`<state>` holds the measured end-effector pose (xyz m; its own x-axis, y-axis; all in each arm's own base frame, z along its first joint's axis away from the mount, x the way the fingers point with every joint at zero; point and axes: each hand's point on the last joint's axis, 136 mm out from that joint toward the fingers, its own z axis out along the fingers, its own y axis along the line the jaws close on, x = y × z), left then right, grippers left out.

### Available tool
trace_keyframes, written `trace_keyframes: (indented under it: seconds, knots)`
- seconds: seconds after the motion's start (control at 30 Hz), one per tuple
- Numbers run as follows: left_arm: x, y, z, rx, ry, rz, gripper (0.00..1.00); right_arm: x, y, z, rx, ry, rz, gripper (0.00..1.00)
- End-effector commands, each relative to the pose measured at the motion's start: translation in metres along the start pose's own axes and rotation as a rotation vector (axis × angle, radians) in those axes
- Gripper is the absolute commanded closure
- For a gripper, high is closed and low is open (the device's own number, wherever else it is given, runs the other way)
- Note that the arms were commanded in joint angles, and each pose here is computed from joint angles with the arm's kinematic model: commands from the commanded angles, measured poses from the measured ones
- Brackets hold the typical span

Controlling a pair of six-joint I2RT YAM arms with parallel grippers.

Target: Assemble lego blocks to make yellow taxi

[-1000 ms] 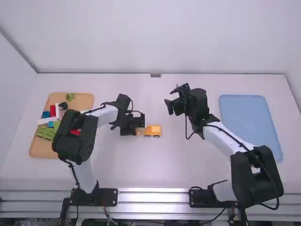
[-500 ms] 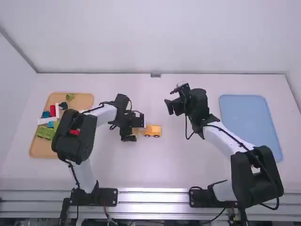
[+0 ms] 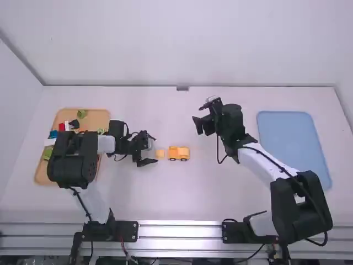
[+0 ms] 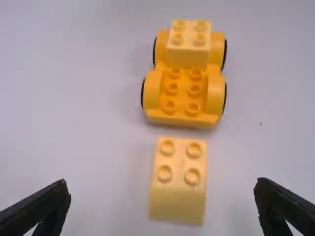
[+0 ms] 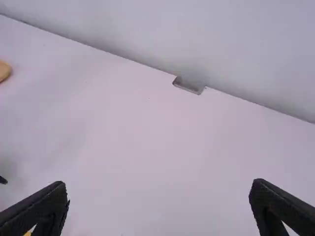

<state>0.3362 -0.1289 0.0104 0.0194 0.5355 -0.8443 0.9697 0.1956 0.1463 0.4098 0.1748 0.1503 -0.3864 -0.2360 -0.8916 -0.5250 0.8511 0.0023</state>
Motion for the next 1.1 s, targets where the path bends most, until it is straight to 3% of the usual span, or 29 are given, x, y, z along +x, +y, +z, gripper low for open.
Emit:
trace_keyframes:
  seconds: [0.0,0.4,0.47,0.5,0.57,0.73,0.83,0.87,1.0,1.03,1.07]
  knots:
    - [-0.007,-0.014,0.01,0.046,-0.084,-0.114,0.01,-0.008,0.002,-0.006,0.0,-0.023,-0.005,0.02]
    - [0.012,-0.015,0.023,0.091,-0.096,-0.144,0.0,-0.008,0.01,-0.005,-0.016,-0.022,-0.02,0.02]
    - [0.016,-0.018,0.024,0.097,-0.083,-0.121,0.05,-0.008,0.01,-0.005,-0.016,-0.021,-0.02,0.02]
    - [0.017,-0.02,0.024,0.1,-0.075,-0.117,0.22,-0.008,0.01,-0.005,-0.016,-0.021,-0.02,0.01]
    - [0.021,-0.019,0.024,0.096,-0.055,-0.112,0.41,-0.008,0.01,-0.005,-0.016,-0.021,-0.021,0.02]
    - [0.027,-0.019,0.024,0.088,-0.023,-0.11,0.5,-0.009,0.01,-0.005,-0.016,-0.023,-0.021,0.02]
    - [0.03,-0.017,0.023,0.078,-0.007,-0.112,0.72,-0.008,0.01,-0.005,-0.016,-0.022,-0.021,0.02]
    - [0.031,-0.017,0.023,0.077,-0.004,-0.112,0.75,-0.008,0.01,-0.005,-0.016,-0.021,-0.021,0.02]
    - [0.032,-0.016,0.023,0.075,-0.001,-0.111,0.76,-0.008,0.01,-0.005,-0.016,-0.02,-0.02,0.02]
    - [0.031,-0.016,0.023,0.075,-0.002,-0.11,0.7,-0.008,0.01,-0.005,-0.015,-0.022,-0.021,0.02]
    - [0.031,-0.015,0.023,0.072,-0.002,-0.105,0.51,-0.008,0.01,-0.005,-0.015,-0.023,-0.022,0.02]
